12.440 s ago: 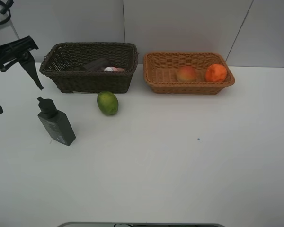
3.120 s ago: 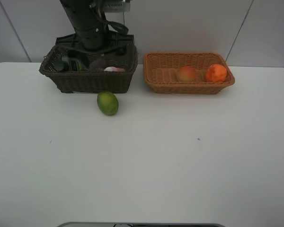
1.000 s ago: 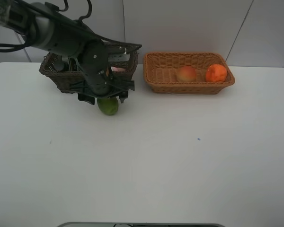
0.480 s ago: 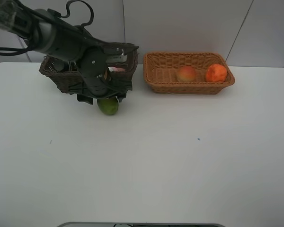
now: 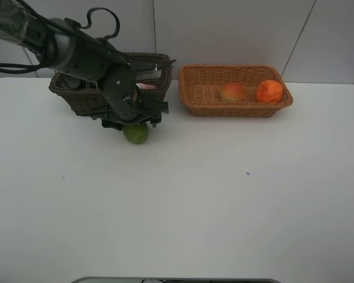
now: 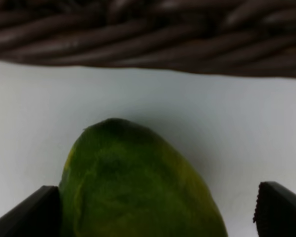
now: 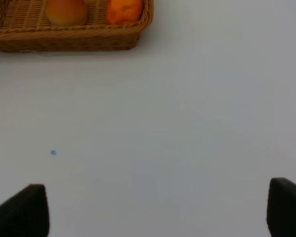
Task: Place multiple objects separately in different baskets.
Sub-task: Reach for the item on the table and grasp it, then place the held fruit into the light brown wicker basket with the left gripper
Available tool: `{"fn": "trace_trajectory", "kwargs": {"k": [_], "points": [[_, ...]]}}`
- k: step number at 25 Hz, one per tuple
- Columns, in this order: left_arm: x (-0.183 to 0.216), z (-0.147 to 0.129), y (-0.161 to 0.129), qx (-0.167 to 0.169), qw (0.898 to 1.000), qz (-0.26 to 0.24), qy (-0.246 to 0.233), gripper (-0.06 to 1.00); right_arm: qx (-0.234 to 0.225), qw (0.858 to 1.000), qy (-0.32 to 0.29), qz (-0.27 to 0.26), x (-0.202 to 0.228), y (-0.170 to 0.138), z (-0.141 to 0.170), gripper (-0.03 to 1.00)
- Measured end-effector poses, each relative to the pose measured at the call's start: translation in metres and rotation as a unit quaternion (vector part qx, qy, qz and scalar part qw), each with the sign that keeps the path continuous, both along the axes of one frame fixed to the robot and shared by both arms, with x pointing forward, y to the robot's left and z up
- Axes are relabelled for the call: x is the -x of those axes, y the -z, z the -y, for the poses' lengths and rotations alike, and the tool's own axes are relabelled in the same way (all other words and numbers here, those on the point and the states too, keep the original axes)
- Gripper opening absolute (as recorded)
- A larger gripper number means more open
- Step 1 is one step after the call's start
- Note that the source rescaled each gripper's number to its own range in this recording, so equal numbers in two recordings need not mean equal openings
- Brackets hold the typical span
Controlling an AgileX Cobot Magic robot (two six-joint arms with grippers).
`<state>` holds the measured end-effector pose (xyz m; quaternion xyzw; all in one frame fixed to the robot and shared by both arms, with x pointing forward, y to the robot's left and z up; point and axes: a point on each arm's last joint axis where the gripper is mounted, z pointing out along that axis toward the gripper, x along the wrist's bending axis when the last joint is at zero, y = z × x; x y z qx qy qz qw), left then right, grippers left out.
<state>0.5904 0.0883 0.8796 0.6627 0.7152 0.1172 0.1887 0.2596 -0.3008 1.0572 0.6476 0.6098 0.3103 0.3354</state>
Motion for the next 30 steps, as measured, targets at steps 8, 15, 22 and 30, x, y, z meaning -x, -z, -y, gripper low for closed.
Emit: {"fn": "trace_trajectory", "kwargs": {"k": [8, 15, 22, 30], "points": [[0.001, -0.001, 0.013, -0.008, 1.000, -0.014, -0.002, 1.00, 0.000, 1.000, 0.000, 0.000, 0.000, 0.000, 0.000, 0.91], [0.001, -0.002, 0.013, -0.011, 1.000, -0.018, -0.007, 0.63, 0.000, 1.000, 0.000, 0.000, 0.000, 0.000, 0.000, 0.91], [0.001, -0.003, 0.013, -0.004, 1.000, -0.023, -0.017, 0.63, 0.000, 1.000, 0.000, 0.000, 0.000, 0.000, 0.000, 0.91], [0.001, -0.003, 0.013, -0.003, 1.000, -0.023, -0.017, 0.63, 0.000, 1.000, 0.000, 0.000, 0.000, 0.000, 0.000, 0.91]]}}
